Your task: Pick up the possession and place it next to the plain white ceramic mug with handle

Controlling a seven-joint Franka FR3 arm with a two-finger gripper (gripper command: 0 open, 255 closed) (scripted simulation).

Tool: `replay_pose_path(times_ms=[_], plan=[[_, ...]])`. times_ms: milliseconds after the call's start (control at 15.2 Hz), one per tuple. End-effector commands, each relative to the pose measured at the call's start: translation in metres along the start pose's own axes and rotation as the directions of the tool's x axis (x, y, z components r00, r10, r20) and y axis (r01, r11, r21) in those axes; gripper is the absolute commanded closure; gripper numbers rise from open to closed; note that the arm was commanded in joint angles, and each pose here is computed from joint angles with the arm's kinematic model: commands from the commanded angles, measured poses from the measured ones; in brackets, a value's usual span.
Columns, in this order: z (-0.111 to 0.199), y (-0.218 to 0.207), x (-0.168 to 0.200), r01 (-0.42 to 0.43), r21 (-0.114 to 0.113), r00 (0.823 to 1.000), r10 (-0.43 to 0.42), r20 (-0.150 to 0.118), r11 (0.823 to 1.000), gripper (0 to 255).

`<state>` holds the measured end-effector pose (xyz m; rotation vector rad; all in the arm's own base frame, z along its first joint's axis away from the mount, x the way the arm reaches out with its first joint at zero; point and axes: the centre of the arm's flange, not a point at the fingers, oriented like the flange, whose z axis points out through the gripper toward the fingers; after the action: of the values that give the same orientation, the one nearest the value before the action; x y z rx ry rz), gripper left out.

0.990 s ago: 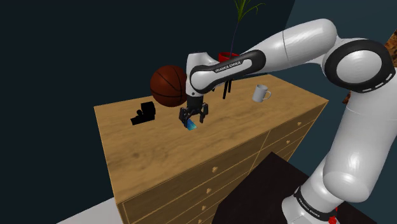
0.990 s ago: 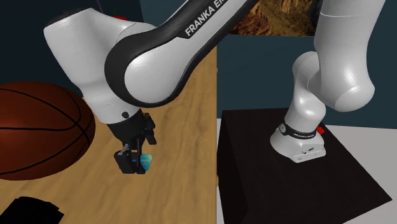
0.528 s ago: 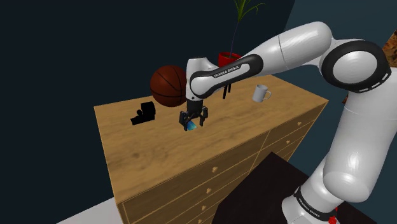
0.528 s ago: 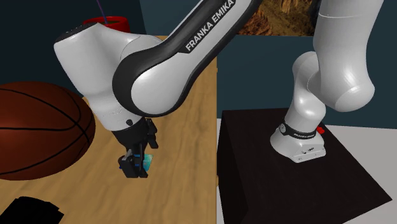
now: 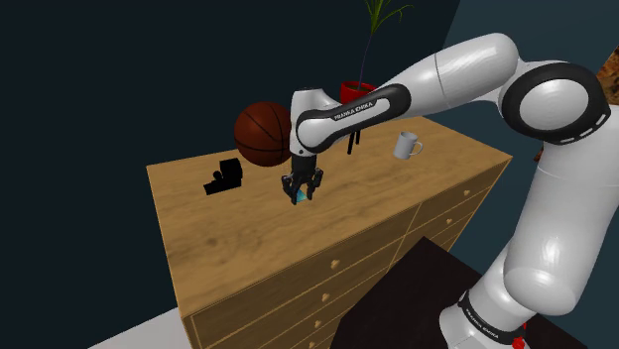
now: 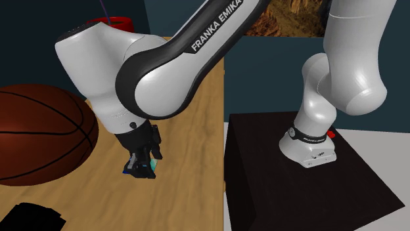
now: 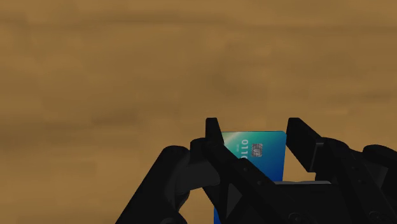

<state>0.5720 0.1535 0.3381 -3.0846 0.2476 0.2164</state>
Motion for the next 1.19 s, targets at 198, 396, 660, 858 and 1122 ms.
replay_pose_path(times_ms=[198,396,660,858,1122], plan=[[0.003,0.000,0.000,0.001,0.000,1.000,-0.001,0.003,1.000,255],[-0.008,-0.001,-0.002,0.001,0.000,1.000,-0.001,0.003,1.000,255],[-0.029,-0.002,-0.005,0.001,0.000,1.000,-0.001,0.003,1.000,255],[-0.045,-0.002,-0.007,0.001,0.000,1.000,-0.001,0.003,1.000,255],[-0.066,-0.003,-0.010,0.001,0.000,1.000,-0.001,0.003,1.000,255]])
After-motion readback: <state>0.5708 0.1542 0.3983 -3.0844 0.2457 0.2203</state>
